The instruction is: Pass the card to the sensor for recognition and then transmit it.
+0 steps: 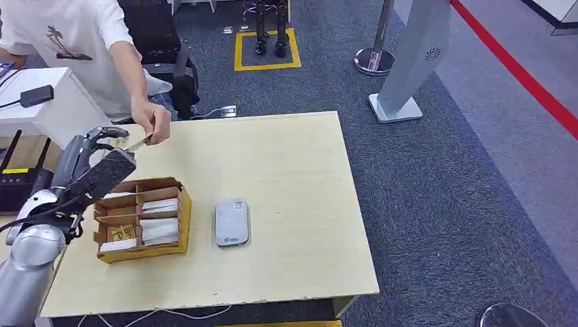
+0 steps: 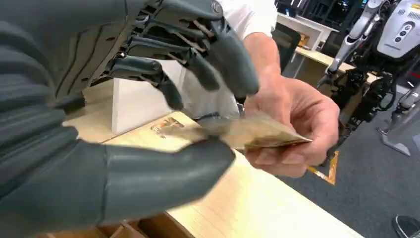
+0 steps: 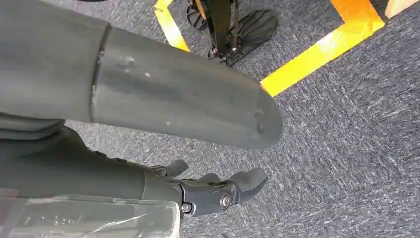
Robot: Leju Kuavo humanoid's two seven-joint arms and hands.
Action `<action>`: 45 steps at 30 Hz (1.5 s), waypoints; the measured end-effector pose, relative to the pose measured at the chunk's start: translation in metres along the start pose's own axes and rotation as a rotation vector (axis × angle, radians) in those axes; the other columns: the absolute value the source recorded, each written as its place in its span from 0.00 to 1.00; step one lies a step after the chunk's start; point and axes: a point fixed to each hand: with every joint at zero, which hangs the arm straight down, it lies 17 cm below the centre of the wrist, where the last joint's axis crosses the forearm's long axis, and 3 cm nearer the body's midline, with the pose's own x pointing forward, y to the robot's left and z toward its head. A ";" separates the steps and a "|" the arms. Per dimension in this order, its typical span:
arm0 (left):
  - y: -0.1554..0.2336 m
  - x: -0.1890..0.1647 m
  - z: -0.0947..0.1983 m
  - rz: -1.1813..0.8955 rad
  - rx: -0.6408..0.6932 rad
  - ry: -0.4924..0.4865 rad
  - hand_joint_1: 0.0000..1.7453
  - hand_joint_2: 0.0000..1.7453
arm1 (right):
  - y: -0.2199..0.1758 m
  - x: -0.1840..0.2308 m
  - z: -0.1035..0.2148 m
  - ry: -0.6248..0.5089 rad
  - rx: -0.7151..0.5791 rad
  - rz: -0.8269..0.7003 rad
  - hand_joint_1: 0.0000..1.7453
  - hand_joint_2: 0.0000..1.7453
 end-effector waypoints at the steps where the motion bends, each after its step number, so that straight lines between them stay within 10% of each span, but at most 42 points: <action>1: 0.001 -0.001 0.000 -0.004 0.000 0.002 1.00 1.00 | 0.000 0.000 0.000 0.000 0.000 0.000 0.00 0.00; 45: 0.016 -0.009 -0.009 -0.059 0.010 0.019 1.00 1.00 | 0.012 0.002 0.002 -0.012 0.055 0.065 0.00 0.00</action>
